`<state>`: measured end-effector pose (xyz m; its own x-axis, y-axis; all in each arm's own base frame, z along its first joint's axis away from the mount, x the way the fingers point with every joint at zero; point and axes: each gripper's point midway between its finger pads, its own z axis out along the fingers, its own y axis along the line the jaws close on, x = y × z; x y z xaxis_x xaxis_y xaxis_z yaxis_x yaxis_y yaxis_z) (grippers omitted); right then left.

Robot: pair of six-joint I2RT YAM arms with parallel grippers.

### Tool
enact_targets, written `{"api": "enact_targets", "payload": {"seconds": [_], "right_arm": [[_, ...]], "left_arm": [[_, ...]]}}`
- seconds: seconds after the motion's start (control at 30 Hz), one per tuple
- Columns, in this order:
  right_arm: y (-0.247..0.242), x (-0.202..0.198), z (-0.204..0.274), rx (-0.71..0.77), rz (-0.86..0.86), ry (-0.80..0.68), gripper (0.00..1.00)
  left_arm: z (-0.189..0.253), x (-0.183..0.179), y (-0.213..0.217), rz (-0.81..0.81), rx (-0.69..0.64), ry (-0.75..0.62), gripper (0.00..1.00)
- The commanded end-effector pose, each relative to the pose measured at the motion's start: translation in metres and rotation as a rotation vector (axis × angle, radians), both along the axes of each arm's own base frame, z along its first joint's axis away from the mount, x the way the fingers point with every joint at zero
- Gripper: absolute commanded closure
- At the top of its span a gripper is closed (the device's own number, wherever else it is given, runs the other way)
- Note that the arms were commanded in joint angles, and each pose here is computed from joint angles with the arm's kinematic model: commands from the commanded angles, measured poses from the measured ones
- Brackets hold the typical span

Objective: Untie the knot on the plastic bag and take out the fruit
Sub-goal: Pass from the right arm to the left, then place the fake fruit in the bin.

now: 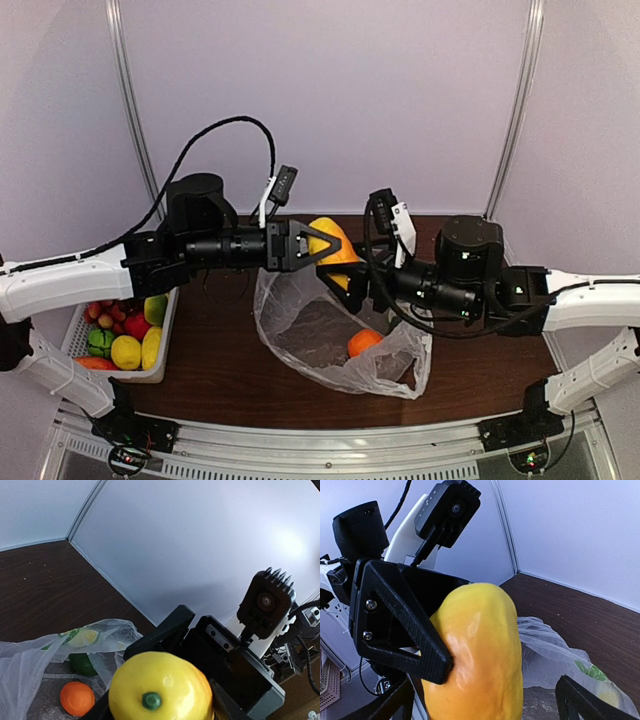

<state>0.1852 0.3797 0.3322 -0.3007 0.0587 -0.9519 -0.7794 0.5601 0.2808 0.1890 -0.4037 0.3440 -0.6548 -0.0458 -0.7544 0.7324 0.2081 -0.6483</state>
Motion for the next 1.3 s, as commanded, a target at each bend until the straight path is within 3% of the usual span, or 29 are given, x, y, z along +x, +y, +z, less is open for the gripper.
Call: {"api": "enact_targets", "payload": {"seconds": [0.0, 0.23, 0.43, 0.63, 0.93, 1.27], "right_arm": [[-0.017, -0.001, 0.006, 0.007, -0.04, -0.013, 0.0], [-0.056, 0.013, 0.005, -0.067, -0.201, 0.0, 0.0], [-0.11, 0.037, -0.002, -0.241, -0.453, 0.031, 0.0], [-0.155, 0.055, 0.0, -0.289, -0.587, 0.078, 0.0], [-0.2, 0.079, -0.027, -0.303, -0.689, 0.173, 0.0], [-0.212, 0.088, -0.05, -0.327, -0.716, 0.212, 0.0]], "left_arm": [[0.03, 0.007, 0.008, 0.047, 0.034, -0.113, 0.65], [0.012, 0.043, 0.053, 0.165, 0.182, -0.094, 0.68], [-0.024, 0.087, 0.123, 0.334, 0.33, -0.049, 0.69], [-0.068, 0.115, 0.205, 0.515, 0.454, 0.051, 0.69], [-0.103, 0.109, 0.325, 0.835, 0.624, 0.169, 0.68], [-0.142, 0.082, 0.382, 1.021, 0.74, 0.381, 0.63]]}}
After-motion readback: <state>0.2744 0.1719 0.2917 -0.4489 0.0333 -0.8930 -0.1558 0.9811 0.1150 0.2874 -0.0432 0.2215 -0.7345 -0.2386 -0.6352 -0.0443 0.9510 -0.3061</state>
